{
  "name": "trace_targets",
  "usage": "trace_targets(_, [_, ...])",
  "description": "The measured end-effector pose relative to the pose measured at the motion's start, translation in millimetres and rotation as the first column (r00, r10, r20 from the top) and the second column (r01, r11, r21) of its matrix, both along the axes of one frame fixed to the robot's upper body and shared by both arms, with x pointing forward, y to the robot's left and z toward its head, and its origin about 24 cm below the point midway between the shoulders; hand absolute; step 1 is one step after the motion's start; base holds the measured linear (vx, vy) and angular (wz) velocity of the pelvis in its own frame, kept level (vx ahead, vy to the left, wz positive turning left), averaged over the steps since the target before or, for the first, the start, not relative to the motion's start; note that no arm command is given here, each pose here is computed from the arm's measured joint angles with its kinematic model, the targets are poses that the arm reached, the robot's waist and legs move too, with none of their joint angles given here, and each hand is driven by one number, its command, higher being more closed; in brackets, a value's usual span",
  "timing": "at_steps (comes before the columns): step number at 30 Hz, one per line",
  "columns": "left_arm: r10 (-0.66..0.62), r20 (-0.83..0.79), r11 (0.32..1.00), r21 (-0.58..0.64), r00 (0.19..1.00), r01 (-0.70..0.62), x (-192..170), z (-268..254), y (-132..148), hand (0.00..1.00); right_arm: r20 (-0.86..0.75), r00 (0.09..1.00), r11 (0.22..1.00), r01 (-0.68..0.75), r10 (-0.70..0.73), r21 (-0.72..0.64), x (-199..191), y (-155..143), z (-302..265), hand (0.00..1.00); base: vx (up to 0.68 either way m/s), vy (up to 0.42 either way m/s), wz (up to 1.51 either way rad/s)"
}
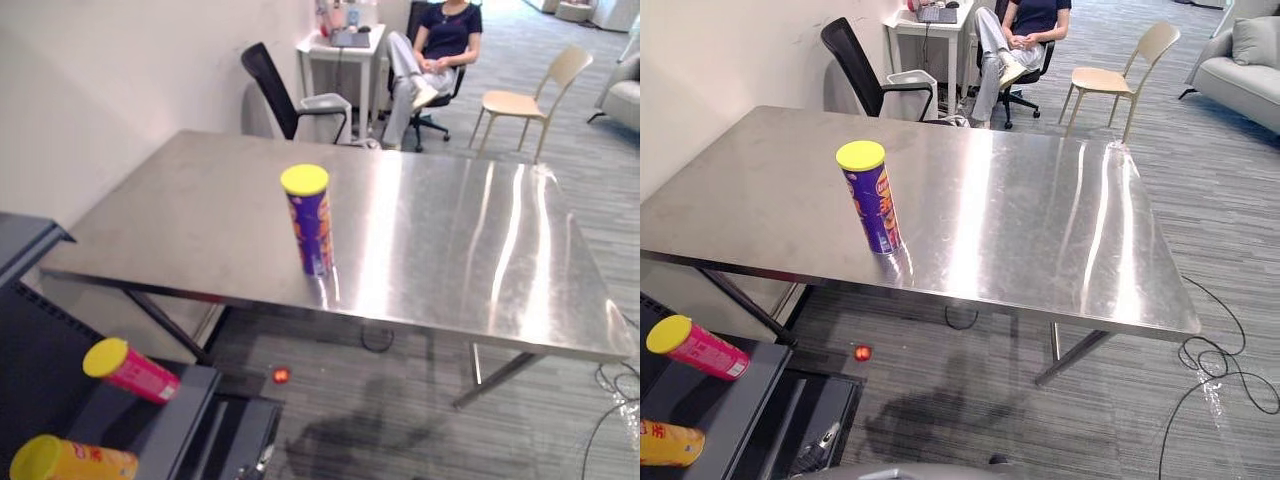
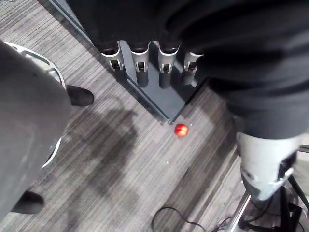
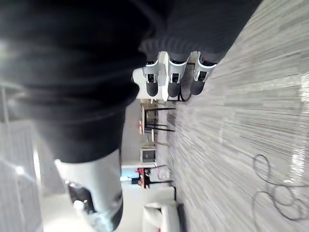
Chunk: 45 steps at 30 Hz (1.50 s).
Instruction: Put the gum and the chips on the shelf.
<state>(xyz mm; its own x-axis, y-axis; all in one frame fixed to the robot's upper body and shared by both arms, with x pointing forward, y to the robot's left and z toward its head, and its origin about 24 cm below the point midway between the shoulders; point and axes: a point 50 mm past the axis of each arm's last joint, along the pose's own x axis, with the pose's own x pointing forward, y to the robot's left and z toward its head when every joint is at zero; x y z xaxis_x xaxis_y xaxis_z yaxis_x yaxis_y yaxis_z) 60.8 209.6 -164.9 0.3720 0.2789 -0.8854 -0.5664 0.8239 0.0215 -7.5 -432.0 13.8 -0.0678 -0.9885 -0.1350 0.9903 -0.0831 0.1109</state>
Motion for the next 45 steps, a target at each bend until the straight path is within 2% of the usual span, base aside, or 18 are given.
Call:
trace_targets(5, [-0.060, -0.026, 0.998, 0.013, 0.998, 0.060, -3.4, -0.4, 3.8, 0.00, 0.078, 0.997, 0.996, 0.018, -0.011, -0.083, 20.2, -19.5, 26.8, 0.00, -0.02, -0.034, -0.06])
trace_targets(10, [-0.140, -0.036, 0.990, 0.020, 0.989, 0.141, -1.1, -0.3, 3.0, 0.00, 0.054, 0.992, 0.959, -0.093, 0.111, -0.266, 64.7, -26.7, 75.1, 0.00, -0.01, -0.031, -0.02])
trace_targets(13, [-0.163, -0.035, 0.986, 0.018, 0.986, 0.164, 0.2, -0.4, 1.3, 0.00, 0.015, 0.975, 0.904, -0.200, 0.222, -0.378, 100.9, -20.3, 102.7, 0.00, 0.01, -0.040, 0.03])
trace_targets(17, [-0.194, -0.031, 0.981, 0.013, 0.981, 0.194, 2.3, -0.4, -0.8, 0.00, -0.100, 0.910, 0.781, -0.398, 0.402, -0.482, 147.5, 4.6, 124.8, 0.00, 0.02, -0.038, 0.19])
trace_targets(19, [-0.231, -0.024, 0.973, 0.012, 0.973, 0.231, 5.2, 0.2, -1.6, 0.00, -0.172, 0.838, 0.677, -0.524, 0.517, -0.516, 172.6, 23.8, 129.7, 0.00, 0.00, -0.028, 0.25])
trace_targets(20, [-0.233, -0.022, 0.972, 0.011, 0.972, 0.233, 5.5, 0.3, -1.8, 0.00, -0.186, 0.818, 0.652, -0.553, 0.545, -0.519, 178.6, 29.3, 130.2, 0.00, 0.00, -0.025, 0.22])
trace_targets(24, [-0.279, -0.018, 0.960, 0.013, 0.960, 0.279, 9.0, 0.8, -2.5, 0.00, -0.241, 0.619, 0.424, -0.723, 0.747, -0.545, 214.8, 82.5, 132.7, 0.00, -0.01, -0.021, 0.17])
trace_targets(25, [-0.290, -0.017, 0.957, 0.014, 0.957, 0.290, 9.9, 1.0, -2.4, 0.00, -0.251, 0.586, 0.386, -0.742, 0.770, -0.548, 219.1, 89.9, 133.5, 0.00, -0.02, -0.009, 0.12])
trace_targets(26, [-0.305, -0.016, 0.952, 0.016, 0.952, 0.305, 11.6, 1.3, -2.3, 0.00, -0.275, 0.524, 0.311, -0.770, 0.806, -0.557, 226.1, 103.3, 135.9, 0.00, -0.02, -0.005, 0.04])
trace_targets(27, [-0.310, -0.016, 0.950, 0.016, 0.950, 0.311, 11.9, 1.3, -2.6, 0.00, -0.286, 0.495, 0.276, -0.781, 0.820, -0.560, 229.2, 109.9, 136.9, 0.00, -0.02, -0.008, 0.04])
trace_targets(28, [-0.313, -0.014, 0.950, 0.018, 0.950, 0.313, 13.1, 1.6, -2.2, 0.00, -0.305, 0.438, 0.209, -0.797, 0.845, -0.567, 234.0, 122.0, 139.3, 0.00, -0.02, -0.010, 0.06])
trace_targets(33, [-0.339, -0.011, 0.940, 0.033, 0.941, 0.339, 17.7, 3.0, 0.9, 0.00, -0.334, 0.232, -0.014, -0.804, 0.914, -0.595, 240.9, 164.9, 144.9, 0.00, -0.02, -0.016, 0.09])
trace_targets(39, [-0.349, -0.007, 0.936, 0.035, 0.937, 0.349, 20.2, 3.3, -0.2, 0.00, -0.312, 0.044, -0.154, -0.800, 0.949, -0.580, 246.8, 195.2, 139.4, 0.00, -0.01, -0.006, 0.05])
trace_targets(45, [-0.371, -0.004, 0.928, 0.039, 0.929, 0.371, 23.2, 3.7, -1.6, 0.00, -0.298, -0.023, -0.199, -0.794, 0.954, -0.575, 249.3, 208.5, 137.0, 0.00, 0.00, -0.014, 0.09])
